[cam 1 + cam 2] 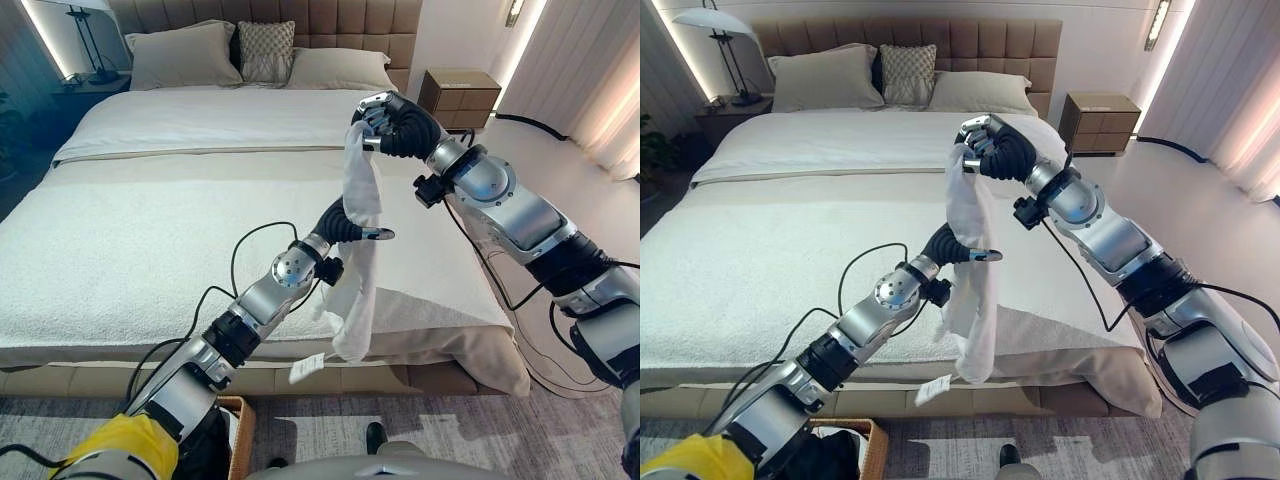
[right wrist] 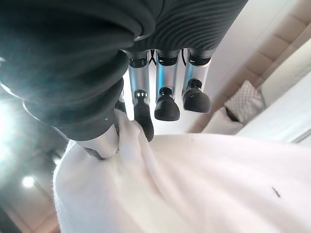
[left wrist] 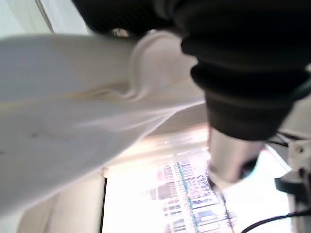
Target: Pick up clothes into the bucket
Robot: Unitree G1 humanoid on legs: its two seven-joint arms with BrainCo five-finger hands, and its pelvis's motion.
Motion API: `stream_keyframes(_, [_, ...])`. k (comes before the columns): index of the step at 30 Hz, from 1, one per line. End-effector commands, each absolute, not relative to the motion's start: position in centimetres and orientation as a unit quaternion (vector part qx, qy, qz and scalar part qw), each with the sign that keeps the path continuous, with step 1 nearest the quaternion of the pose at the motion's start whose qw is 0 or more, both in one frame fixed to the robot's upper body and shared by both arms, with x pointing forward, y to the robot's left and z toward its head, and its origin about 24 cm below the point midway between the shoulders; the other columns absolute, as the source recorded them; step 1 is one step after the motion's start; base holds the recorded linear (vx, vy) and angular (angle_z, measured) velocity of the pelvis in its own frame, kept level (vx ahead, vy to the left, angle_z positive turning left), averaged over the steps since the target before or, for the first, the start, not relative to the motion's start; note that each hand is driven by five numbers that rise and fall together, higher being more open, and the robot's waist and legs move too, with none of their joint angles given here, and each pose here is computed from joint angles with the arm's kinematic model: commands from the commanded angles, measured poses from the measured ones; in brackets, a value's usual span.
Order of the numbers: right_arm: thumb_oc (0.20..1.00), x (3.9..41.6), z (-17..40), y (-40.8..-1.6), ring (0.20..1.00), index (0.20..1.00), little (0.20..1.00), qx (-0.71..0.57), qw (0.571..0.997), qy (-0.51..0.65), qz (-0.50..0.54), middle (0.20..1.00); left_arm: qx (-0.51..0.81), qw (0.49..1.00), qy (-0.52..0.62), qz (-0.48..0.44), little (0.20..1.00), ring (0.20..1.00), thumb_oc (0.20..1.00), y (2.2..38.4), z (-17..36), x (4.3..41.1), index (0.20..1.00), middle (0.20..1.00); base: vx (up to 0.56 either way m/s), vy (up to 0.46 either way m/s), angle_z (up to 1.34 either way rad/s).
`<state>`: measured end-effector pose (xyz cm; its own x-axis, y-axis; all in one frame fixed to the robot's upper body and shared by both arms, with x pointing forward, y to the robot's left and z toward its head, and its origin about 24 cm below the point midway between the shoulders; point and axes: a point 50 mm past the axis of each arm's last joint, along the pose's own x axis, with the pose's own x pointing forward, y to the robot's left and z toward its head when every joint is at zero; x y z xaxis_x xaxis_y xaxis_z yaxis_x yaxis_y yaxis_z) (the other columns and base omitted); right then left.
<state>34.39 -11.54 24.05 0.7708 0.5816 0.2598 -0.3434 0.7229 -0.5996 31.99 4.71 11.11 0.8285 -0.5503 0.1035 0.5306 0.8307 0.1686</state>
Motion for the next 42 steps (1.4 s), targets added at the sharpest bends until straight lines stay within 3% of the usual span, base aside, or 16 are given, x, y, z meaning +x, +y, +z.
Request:
stream_keyframes(1, [0.200,33.2,27.6,-11.1,0.200,0.200,0.200,-0.236,0.885,-0.306,0.261,0.200,0.058,0.945,-0.091,-0.308,0.200,0.200,0.200,3.2,12.6,32.6,0.200,0.200,0.00,0.000,0.00])
stream_keyframes(4, [0.200,33.2,27.7,-11.9,0.200,0.200,0.200,-0.225,0.891,-0.313,0.240,0.200,0.057,0.951,-0.082,-0.294,0.200,0.200,0.200,3.9,12.0,32.7,0.200,0.200,0.00,0.000,0.00])
stream_keyframes(5, [0.200,33.1,27.8,-12.2,0.200,0.200,0.200,-0.221,0.893,-0.317,0.231,0.200,0.059,0.953,-0.078,-0.287,0.291,0.291,0.291,4.2,11.8,32.7,0.291,0.291,0.00,0.000,0.00])
stream_keyframes(6, [0.200,33.2,27.8,-12.6,0.200,0.200,0.200,-0.212,0.897,-0.318,0.222,0.200,0.060,0.954,-0.076,-0.284,0.460,0.460,0.460,4.3,11.7,32.7,0.460,0.460,0.00,0.003,0.03])
stream_keyframes(8, [0.200,33.1,27.9,-12.9,0.200,0.200,0.200,-0.206,0.900,-0.321,0.213,0.200,0.060,0.956,-0.074,-0.279,0.451,0.451,0.451,4.5,11.5,32.8,0.451,0.451,0.00,0.002,0.05])
stream_keyframes(9, [0.200,33.0,28.2,-13.4,0.200,0.200,0.200,-0.197,0.901,-0.331,0.198,0.200,0.056,0.958,-0.068,-0.273,0.200,0.200,0.200,4.8,11.2,32.7,0.200,0.200,0.00,0.000,0.00])
stream_keyframes(19, [0.200,32.6,28.6,-16.5,0.200,0.200,0.200,-0.154,0.916,-0.353,0.117,0.200,0.053,0.967,-0.042,-0.246,0.200,0.200,0.200,6.6,9.4,32.2,0.200,0.200,0.00,0.001,0.02])
stream_keyframes(21, [0.467,32.6,28.4,-17.1,0.467,0.467,0.467,-0.146,0.919,-0.353,0.102,0.467,0.054,0.969,-0.040,-0.237,0.200,0.200,0.200,7.2,9.1,32.1,0.200,0.200,0.00,-0.002,0.05])
stream_keyframes(22, [1.000,32.6,27.7,-17.9,1.000,1.000,1.000,-0.137,0.925,-0.347,0.078,1.000,0.053,0.972,-0.044,-0.223,0.200,0.200,0.200,7.9,9.2,32.0,0.200,0.200,0.00,0.001,0.05])
stream_keyframes(27, [1.000,32.3,26.3,-19.1,1.000,1.000,1.000,-0.133,0.932,-0.334,0.047,1.000,0.048,0.977,-0.051,-0.200,0.200,0.200,0.200,9.5,9.4,31.8,0.200,0.200,0.00,0.000,0.01])
stream_keyframes(32, [1.000,31.1,21.5,-21.7,1.000,1.000,1.000,-0.151,0.946,-0.285,-0.040,1.000,0.042,0.985,-0.092,-0.142,0.200,0.200,0.200,13.4,10.8,30.5,0.200,0.200,0.00,0.000,0.00])
stream_keyframes(38, [1.000,29.5,14.8,-24.1,1.000,1.000,1.000,-0.152,0.967,-0.179,-0.099,1.000,0.046,0.986,-0.137,-0.085,0.200,0.200,0.200,17.0,12.3,29.0,0.200,0.200,0.00,0.001,0.01])
stream_keyframes(41, [1.000,26.9,7.3,-25.6,1.000,1.000,1.000,-0.136,0.983,-0.038,-0.122,1.000,0.056,0.984,-0.164,-0.030,0.200,0.200,0.200,20.2,13.1,27.2,0.200,0.200,0.01,0.008,0.05])
stream_keyframes(42, [1.000,26.9,7.3,-25.6,1.000,1.000,1.000,-0.136,0.983,-0.037,-0.121,1.000,0.056,0.985,-0.163,-0.030,0.200,0.200,0.200,20.2,13.0,27.1,0.200,0.200,0.00,0.006,0.04])
